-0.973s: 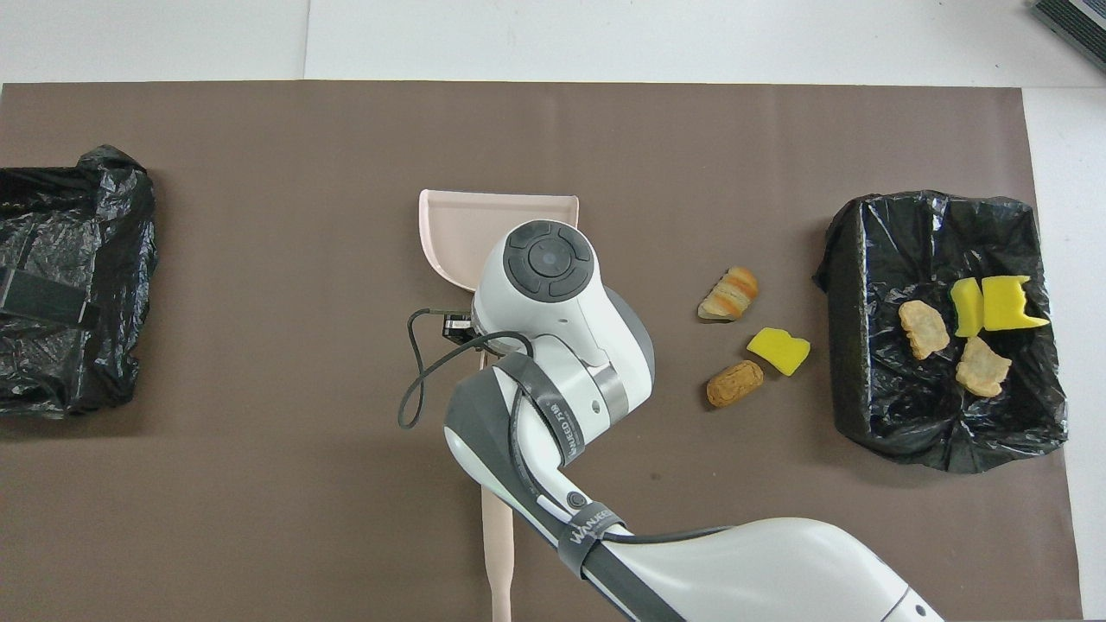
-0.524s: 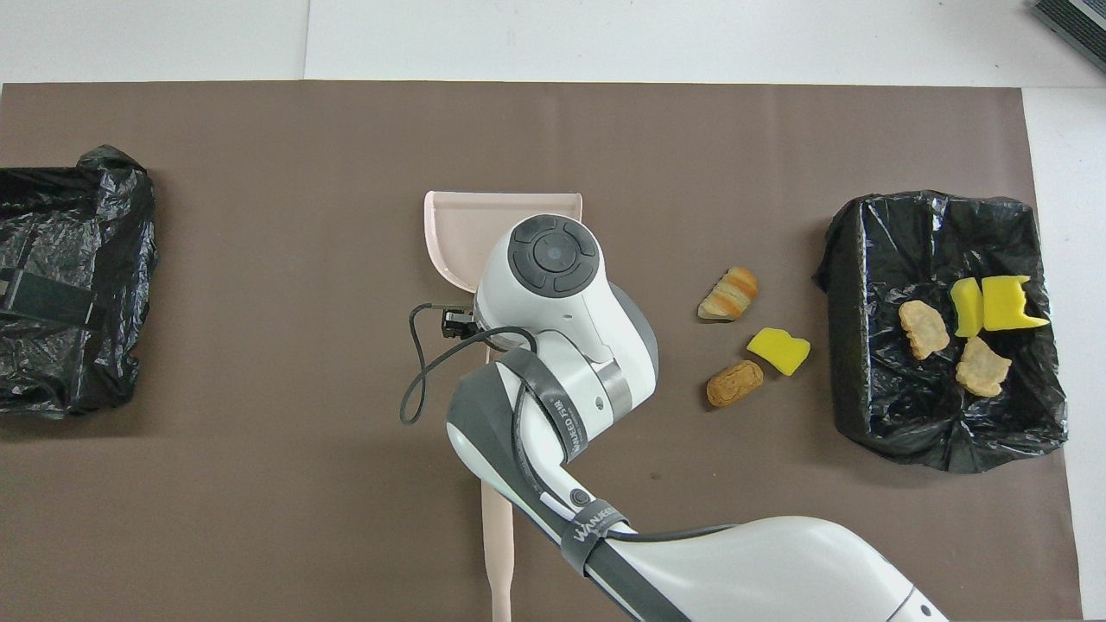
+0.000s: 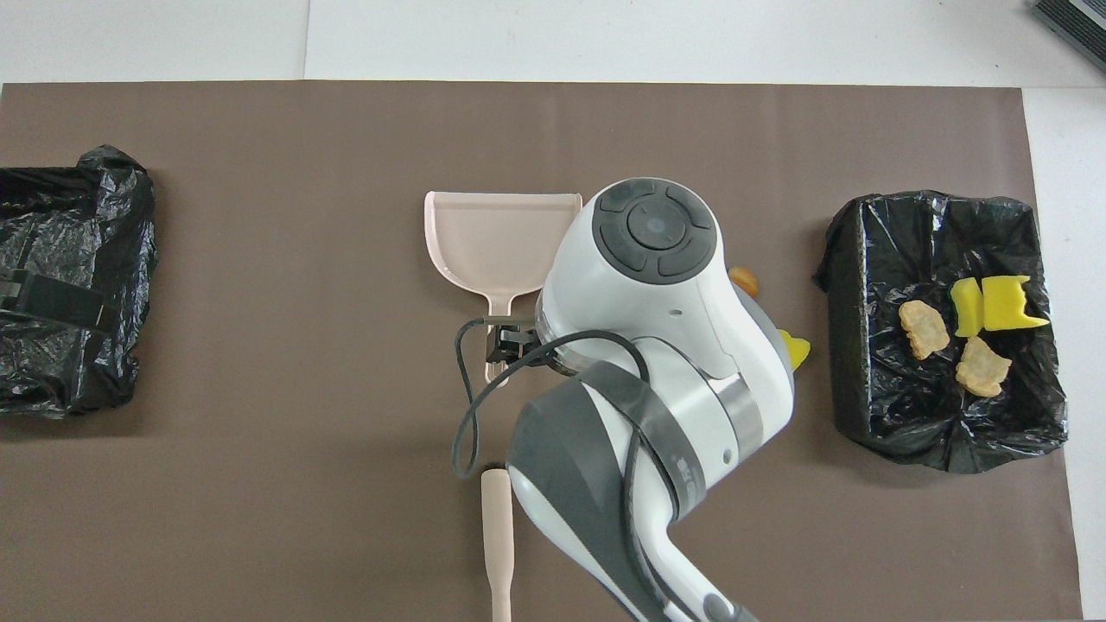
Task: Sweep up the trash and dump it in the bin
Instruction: 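Lower the dustpan onto the mat, open and withdraw the right gripper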
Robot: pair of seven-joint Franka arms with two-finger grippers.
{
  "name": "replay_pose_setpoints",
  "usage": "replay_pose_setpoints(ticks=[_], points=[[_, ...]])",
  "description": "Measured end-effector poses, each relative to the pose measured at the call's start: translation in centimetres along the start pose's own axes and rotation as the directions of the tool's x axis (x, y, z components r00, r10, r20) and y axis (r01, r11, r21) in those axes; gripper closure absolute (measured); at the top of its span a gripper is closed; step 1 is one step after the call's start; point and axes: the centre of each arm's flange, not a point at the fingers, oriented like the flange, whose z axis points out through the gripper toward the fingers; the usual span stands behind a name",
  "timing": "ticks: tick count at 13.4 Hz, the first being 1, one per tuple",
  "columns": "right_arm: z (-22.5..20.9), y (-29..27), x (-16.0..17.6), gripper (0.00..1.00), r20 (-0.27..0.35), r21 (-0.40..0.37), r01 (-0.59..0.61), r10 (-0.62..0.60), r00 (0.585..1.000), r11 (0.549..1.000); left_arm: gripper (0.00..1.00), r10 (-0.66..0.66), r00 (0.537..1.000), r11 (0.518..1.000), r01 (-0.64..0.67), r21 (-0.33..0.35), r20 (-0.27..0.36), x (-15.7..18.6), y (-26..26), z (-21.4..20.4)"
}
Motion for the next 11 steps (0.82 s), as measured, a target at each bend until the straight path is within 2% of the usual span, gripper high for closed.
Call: replay_pose_setpoints(ticks=[2,4,7,9,11], points=[[-0.1,-0.6,-3.9,0.0,0.049,-0.046,0.042,-0.04,0.998,0.998,0.0,0.001,1.0,1.0,-0.001,0.0,-0.001,-0.1,0.1,-0.1],[2.4,-1.4,-7.6,0.0,0.08,-0.075,0.078,-0.072,0.994,0.994,0.0,-0.001,1.0,1.0,0.001,0.0,0.002,-0.3,0.0,0.0],[6.1,-1.7,-12.7,0.0,0.123,-0.02,0.07,-0.067,0.99,0.997,0.0,0.033,0.999,0.999,-0.033,0.002,-0.004,0.3,1.8,1.0],[7.4,-0.9,-14.9,0.0,0.139,-0.016,0.062,-0.059,0.988,0.998,0.0,0.067,0.998,0.998,-0.067,0.007,-0.02,1.8,5.0,3.7],[9.2,-1.6,-16.9,0.0,0.136,-0.017,0.034,-0.031,0.99,0.999,0.0,0.046,0.998,0.999,-0.046,0.009,-0.048,3.4,9.2,7.7]])
